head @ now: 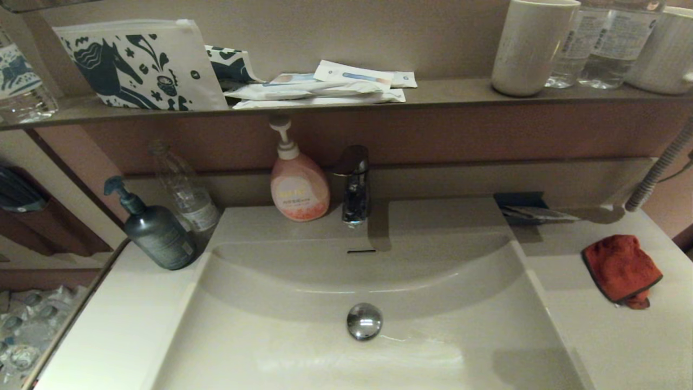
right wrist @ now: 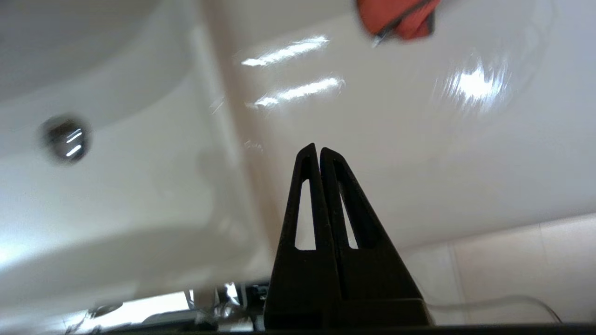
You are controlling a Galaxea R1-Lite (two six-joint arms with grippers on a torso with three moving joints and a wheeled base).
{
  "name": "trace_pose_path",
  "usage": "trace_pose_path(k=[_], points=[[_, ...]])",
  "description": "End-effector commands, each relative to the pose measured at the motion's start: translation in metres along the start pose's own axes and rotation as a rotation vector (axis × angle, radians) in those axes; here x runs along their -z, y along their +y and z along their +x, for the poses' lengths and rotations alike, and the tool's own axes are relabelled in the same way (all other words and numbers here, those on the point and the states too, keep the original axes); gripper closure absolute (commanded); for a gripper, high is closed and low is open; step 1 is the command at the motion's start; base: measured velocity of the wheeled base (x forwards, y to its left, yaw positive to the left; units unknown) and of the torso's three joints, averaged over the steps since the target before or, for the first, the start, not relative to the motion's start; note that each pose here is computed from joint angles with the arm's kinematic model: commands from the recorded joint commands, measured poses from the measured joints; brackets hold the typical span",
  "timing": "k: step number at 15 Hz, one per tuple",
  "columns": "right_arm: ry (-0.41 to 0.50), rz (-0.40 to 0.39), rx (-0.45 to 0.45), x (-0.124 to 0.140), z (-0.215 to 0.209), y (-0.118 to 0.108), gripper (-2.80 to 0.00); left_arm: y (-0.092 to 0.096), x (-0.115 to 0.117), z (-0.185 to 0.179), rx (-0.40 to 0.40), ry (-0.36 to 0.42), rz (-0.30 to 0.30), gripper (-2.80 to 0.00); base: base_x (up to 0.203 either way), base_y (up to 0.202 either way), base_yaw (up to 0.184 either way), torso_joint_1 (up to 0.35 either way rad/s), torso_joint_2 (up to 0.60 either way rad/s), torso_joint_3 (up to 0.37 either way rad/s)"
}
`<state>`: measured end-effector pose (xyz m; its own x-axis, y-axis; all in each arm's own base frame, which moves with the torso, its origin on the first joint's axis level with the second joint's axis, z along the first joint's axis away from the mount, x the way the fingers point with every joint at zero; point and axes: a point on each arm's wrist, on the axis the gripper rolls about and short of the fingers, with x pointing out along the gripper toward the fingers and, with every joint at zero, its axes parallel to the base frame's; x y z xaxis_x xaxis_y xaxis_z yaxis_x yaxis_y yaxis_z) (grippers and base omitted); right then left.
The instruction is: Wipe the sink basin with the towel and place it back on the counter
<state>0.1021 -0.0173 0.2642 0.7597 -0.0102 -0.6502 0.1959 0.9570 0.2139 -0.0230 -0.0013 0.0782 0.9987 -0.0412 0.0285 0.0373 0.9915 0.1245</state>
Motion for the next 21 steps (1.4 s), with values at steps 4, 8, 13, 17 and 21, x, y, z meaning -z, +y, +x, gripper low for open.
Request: trace_pose_path(k=[4, 8, 13, 17, 21], points=[[-0.251, -0.064, -0.091, 0.094, -0.1, -0.003, 0.0, 0.0, 0.0, 0.0, 0.0, 0.001, 0.001, 0.0, 0.0, 0.0, 0.0, 0.0, 0.0, 0.0], [-0.269, -0.139, -0.157, 0.156, -0.131, -0.021, 0.0, 0.0, 0.0, 0.0, 0.0, -0.001, 0.001, 0.0, 0.0, 0.0, 0.0, 0.0, 0.0, 0.0], [-0.399, -0.175, -0.215, 0.208, -0.131, -0.042, 0.0, 0.0, 0.0, 0.0, 0.0, 0.001, -0.001, 0.0, 0.0, 0.0, 0.0, 0.0, 0.0, 0.0], [-0.516, -0.212, -0.201, 0.214, -0.08, -0.045, 0.0, 0.0, 0.0, 0.0, 0.0, 0.001, -0.001, 0.0, 0.0, 0.0, 0.0, 0.0, 0.0, 0.0], [-0.617, -0.234, -0.145, 0.21, -0.019, -0.045, 0.0, 0.0, 0.0, 0.0, 0.0, 0.001, -0.001, 0.0, 0.0, 0.0, 0.0, 0.0, 0.0, 0.0]])
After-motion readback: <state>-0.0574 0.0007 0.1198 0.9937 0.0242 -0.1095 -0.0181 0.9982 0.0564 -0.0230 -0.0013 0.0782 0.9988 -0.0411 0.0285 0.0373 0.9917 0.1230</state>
